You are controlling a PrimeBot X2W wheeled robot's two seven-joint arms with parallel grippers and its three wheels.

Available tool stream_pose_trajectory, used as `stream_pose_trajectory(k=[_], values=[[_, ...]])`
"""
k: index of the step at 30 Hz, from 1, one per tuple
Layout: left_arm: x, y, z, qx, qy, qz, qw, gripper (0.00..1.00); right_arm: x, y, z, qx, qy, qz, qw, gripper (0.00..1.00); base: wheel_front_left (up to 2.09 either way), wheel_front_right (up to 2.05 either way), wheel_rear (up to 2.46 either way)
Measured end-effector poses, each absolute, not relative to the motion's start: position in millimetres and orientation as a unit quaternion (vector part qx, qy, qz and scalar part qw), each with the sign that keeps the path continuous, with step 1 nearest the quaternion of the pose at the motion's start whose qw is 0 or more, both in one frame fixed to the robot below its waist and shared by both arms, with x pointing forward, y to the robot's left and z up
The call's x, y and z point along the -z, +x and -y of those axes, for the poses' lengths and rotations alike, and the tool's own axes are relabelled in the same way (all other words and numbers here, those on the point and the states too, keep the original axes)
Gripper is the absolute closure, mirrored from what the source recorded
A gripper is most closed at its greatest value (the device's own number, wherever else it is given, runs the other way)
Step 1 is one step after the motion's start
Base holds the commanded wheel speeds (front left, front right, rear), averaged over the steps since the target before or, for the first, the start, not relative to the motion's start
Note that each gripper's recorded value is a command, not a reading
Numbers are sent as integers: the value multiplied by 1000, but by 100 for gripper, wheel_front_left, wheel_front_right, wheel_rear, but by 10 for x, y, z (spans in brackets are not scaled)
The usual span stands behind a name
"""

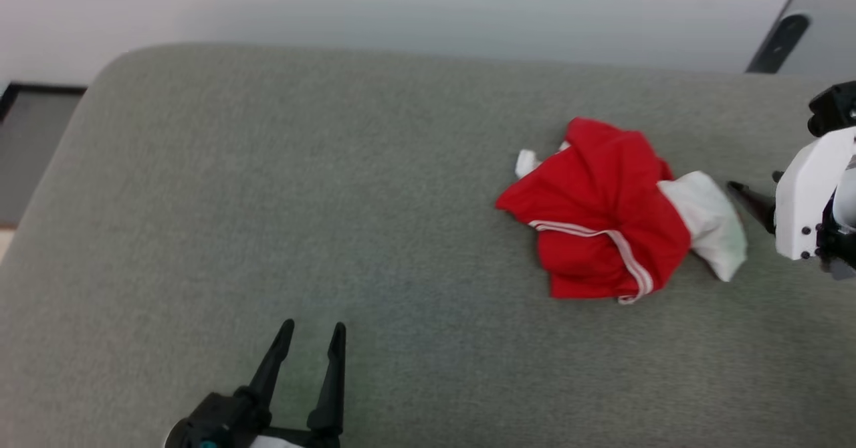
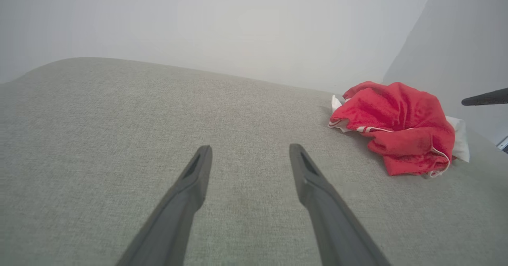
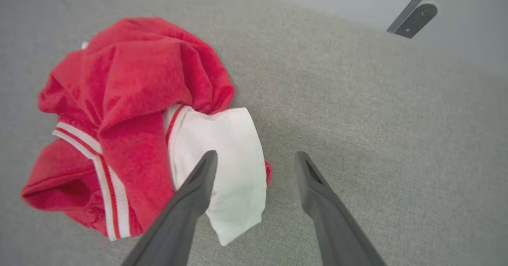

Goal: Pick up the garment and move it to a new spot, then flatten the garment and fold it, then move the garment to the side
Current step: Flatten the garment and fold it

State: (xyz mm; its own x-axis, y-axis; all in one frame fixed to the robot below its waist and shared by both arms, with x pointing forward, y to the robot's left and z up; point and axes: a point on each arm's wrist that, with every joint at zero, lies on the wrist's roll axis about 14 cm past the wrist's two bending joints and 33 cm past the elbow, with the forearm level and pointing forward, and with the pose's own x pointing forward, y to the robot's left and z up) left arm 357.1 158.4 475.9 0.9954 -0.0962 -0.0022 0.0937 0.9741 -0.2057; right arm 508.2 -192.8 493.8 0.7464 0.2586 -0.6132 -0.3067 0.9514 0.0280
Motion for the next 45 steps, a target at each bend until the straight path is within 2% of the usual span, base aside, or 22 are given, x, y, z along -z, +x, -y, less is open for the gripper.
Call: stream_pose_trajectory(k=[5,14,19,20,21,23,35,45], values=[[-4653,3603,-1666,32,-105,-22,994,0,-4599,5167,1857,-162,-49,-396,902,0,0,0,0],[-4498,3644,-1775,13,-102,-44,994,0,-4202,5304,1693,-179,-60,-449,873,0,0,0,0],[-4458,3684,-1760,15,-104,-50,993,0,-4101,5329,1635,-185,-55,-457,868,0,0,0,0],[-4456,3691,-1754,16,-104,-50,993,0,-4097,5324,1617,-188,-54,-458,867,7,0,0,0],[-4460,3699,-1750,17,-104,-49,993,0,-4099,5322,1599,-191,-52,-456,868,54,0,0,0],[-4462,3703,-1745,18,-104,-49,993,0,-4113,5321,1585,-195,-53,-450,870,100,0,0,0],[-4498,3725,-1732,21,-104,-42,993,0,-4475,5475,1758,-179,-14,-368,912,100,0,0,0],[-4519,3784,-1556,49,-108,-39,992,0,-5018,5475,2698,-82,18,-271,959,100,0,0,0]])
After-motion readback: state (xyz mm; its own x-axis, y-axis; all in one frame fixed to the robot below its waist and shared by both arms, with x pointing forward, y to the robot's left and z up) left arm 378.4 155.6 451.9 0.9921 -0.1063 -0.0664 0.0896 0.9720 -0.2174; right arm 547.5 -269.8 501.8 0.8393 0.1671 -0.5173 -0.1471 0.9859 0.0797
